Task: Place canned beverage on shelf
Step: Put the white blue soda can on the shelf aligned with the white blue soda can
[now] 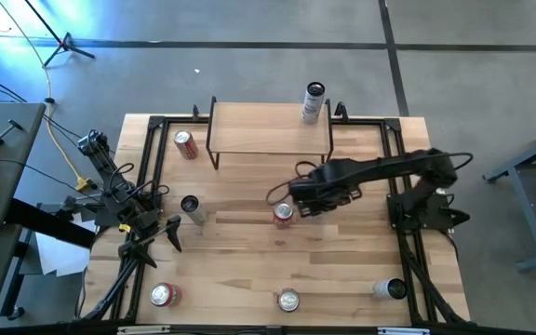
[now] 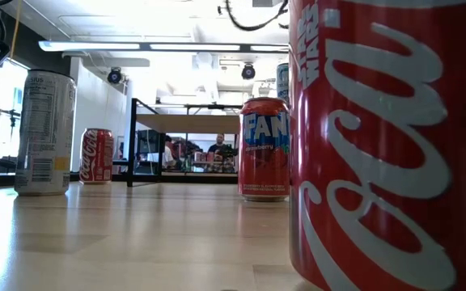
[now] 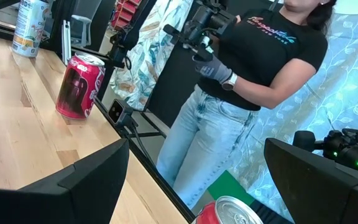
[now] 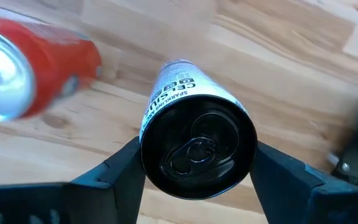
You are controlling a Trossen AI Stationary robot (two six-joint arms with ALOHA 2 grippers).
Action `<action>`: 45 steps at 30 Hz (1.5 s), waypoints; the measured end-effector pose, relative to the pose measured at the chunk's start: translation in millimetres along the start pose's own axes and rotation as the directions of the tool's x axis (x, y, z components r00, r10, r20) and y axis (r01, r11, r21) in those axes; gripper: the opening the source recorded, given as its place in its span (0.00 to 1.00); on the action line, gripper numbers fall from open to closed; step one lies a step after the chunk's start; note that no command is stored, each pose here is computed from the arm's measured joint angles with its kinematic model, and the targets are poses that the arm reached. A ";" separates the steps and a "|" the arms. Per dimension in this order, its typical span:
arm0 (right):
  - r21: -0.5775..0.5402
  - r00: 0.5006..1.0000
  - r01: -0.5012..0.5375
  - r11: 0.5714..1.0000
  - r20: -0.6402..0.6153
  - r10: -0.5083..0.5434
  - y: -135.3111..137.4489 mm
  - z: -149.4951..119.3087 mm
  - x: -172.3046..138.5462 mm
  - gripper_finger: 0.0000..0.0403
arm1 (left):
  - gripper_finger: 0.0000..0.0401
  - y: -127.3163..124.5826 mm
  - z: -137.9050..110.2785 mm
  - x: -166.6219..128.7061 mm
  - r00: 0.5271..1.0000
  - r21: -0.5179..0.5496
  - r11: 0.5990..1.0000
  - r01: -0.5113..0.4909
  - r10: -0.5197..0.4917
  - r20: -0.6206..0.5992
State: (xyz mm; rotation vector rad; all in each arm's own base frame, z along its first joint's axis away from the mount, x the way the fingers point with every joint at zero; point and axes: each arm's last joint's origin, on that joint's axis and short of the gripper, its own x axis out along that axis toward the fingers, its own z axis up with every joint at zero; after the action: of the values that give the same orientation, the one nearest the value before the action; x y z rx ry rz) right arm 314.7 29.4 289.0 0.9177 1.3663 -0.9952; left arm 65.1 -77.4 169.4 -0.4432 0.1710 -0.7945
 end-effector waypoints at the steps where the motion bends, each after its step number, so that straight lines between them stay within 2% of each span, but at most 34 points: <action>1: -0.006 1.000 0.002 1.000 -0.001 -0.002 3.1 3.1 0.3 0.58 | 0.90 0.0 0.0 0.0 1.000 0.000 1.000 0.000 0.000 0.000; 10: 0.006 1.000 0.011 1.000 -0.005 -0.011 7.7 16.8 2.8 0.58 | 0.90 0.0 0.0 0.0 1.000 0.000 1.000 0.000 0.000 0.000; 22: 0.003 0.998 -0.049 0.999 0.039 0.049 14.0 19.8 2.7 0.58 | 0.90 0.0 0.1 0.0 1.000 0.000 1.000 0.000 0.000 0.000; 26: -0.007 0.999 -0.038 0.999 0.036 0.039 12.9 19.5 2.9 0.58 | 0.90 0.0 0.0 0.0 1.000 0.000 1.000 0.000 0.000 0.000; 30: -0.087 0.999 -0.019 0.996 0.045 0.023 11.6 19.5 2.9 0.68 | 0.90 0.0 0.0 0.0 1.000 0.000 1.000 0.000 0.000 0.000; 33: -0.101 0.999 -0.018 0.995 0.049 0.024 11.3 19.5 2.4 0.74 | 0.90 0.0 0.0 0.0 1.000 0.000 1.000 0.000 0.000 0.000; 45: -0.066 0.999 -0.025 0.997 0.037 0.028 11.5 19.1 2.4 0.76 | 0.90 0.0 0.0 0.0 1.000 0.000 1.000 0.000 0.000 0.000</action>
State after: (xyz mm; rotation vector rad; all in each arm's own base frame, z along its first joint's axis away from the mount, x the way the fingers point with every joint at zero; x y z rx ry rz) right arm 331.8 15.1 286.3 0.8615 1.3437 -0.9376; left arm 65.1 -77.4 169.4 -0.4432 0.1712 -0.7947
